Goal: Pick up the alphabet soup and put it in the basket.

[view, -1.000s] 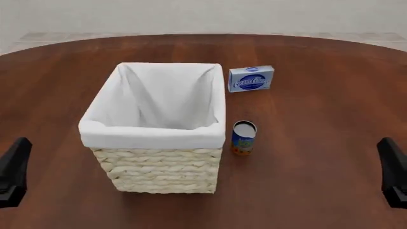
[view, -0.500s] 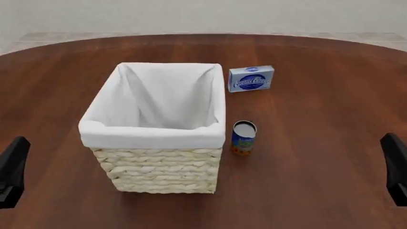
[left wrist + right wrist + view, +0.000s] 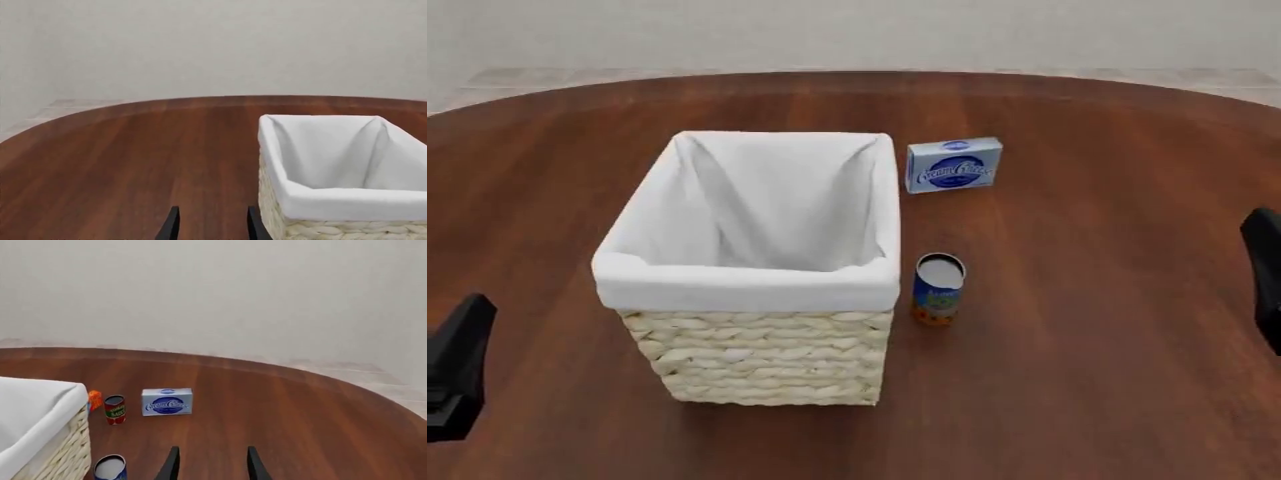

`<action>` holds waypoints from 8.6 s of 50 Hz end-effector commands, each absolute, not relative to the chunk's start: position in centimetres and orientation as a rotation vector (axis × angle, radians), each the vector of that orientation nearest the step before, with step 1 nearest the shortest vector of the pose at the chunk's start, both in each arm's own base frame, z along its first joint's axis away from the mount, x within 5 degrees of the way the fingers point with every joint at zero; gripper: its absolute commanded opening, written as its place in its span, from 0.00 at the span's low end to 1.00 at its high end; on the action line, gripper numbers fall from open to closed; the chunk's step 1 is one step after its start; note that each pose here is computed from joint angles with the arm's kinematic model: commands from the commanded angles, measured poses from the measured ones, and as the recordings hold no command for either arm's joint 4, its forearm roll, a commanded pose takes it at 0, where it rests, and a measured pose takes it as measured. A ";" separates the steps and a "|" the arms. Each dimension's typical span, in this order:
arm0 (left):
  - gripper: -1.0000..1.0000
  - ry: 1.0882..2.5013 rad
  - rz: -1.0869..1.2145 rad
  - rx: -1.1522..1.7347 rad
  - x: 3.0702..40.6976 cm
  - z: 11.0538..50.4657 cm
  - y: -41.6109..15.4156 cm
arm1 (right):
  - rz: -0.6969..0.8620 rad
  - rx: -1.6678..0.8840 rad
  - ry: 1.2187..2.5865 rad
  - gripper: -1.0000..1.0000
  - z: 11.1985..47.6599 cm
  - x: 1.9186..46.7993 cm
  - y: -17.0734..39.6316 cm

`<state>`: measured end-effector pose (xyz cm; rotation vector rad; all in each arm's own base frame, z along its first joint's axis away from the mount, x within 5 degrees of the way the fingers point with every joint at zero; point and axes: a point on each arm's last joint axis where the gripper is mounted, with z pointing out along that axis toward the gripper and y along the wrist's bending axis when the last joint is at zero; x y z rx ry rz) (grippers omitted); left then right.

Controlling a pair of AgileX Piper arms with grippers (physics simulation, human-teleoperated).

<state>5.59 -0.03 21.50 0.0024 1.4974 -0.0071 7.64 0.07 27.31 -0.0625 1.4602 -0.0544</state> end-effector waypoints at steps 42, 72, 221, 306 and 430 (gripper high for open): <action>1.00 1.519 0.024 -0.043 5.6 21.0 0.2 | -0.073 -0.369 1.645 1.00 33.5 22.1 3.8; 1.00 1.517 0.031 -0.049 5.6 21.1 0.3 | 0.028 -0.557 1.728 1.00 34.0 24.9 8.6; 1.00 1.544 0.036 -0.057 5.6 20.8 0.3 | 0.209 -0.668 2.088 1.00 19.2 27.4 14.8; 1.00 1.539 0.035 -0.049 5.6 20.8 0.3 | 0.217 -0.619 2.156 1.00 15.2 28.0 14.6; 1.00 1.525 0.024 -0.050 5.6 21.2 0.3 | 0.036 -0.540 2.033 0.00 29.5 30.1 9.0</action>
